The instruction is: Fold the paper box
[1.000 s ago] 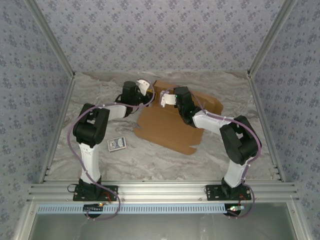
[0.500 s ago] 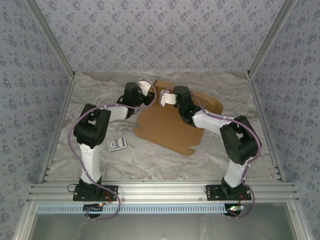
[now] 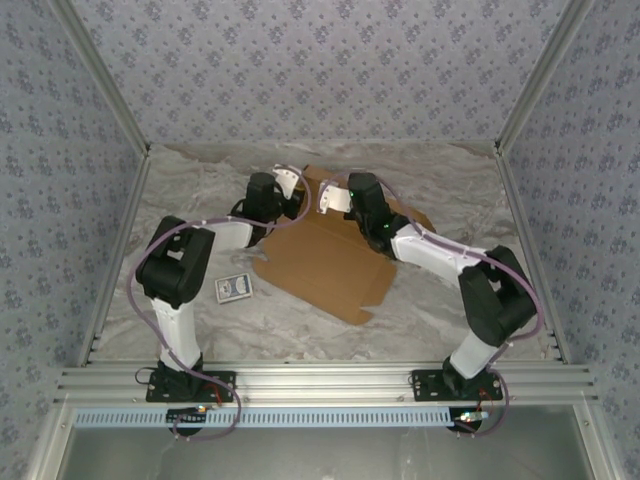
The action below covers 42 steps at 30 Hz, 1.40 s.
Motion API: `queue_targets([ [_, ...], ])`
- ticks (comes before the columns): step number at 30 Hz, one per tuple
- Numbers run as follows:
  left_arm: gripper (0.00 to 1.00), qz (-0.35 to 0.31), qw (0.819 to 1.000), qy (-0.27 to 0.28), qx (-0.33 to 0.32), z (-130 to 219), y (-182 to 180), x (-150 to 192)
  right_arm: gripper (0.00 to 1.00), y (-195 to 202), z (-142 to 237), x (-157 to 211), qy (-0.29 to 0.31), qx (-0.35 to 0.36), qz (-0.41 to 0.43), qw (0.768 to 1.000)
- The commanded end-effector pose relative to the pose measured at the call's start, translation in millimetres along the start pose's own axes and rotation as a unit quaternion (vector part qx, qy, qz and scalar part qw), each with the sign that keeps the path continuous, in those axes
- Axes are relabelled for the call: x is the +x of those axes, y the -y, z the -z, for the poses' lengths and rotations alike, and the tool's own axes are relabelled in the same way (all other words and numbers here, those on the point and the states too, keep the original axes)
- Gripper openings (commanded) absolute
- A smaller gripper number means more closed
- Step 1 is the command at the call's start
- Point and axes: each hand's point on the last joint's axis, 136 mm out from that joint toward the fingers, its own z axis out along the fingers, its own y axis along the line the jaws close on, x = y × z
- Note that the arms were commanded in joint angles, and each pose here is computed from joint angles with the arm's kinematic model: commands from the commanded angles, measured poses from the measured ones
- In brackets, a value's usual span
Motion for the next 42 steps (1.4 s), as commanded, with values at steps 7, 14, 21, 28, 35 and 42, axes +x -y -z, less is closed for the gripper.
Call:
queue_targets([
  [7,0.0,0.073,0.991,0.041,-0.1,25.5,-32.5,-28.5,0.62,-8.3,76.9,-6.1,0.016,-0.087,-0.216,0.972],
  [14,0.0,0.087,0.989,0.05,-0.108,27.9,-34.6,-26.1,0.78,18.0,116.8,49.1,-0.054,-0.127,-0.475,0.869],
  [21,0.0,0.078,0.991,0.048,-0.102,27.2,-30.1,-27.9,0.78,34.4,88.8,71.1,-0.119,-0.168,-0.622,0.755],
  [28,0.0,0.076,0.991,0.048,-0.097,25.1,-25.4,-28.4,0.8,38.4,48.5,77.7,-0.114,-0.205,-0.681,0.694],
  [35,0.0,0.074,0.992,0.05,-0.095,24.6,-24.5,-30.0,0.81,29.3,17.8,84.7,-0.126,-0.216,-0.696,0.673],
  [42,0.0,0.078,0.991,0.048,-0.099,25.1,-25.7,-28.3,0.76,13.5,10.4,84.6,-0.126,-0.221,-0.732,0.633],
])
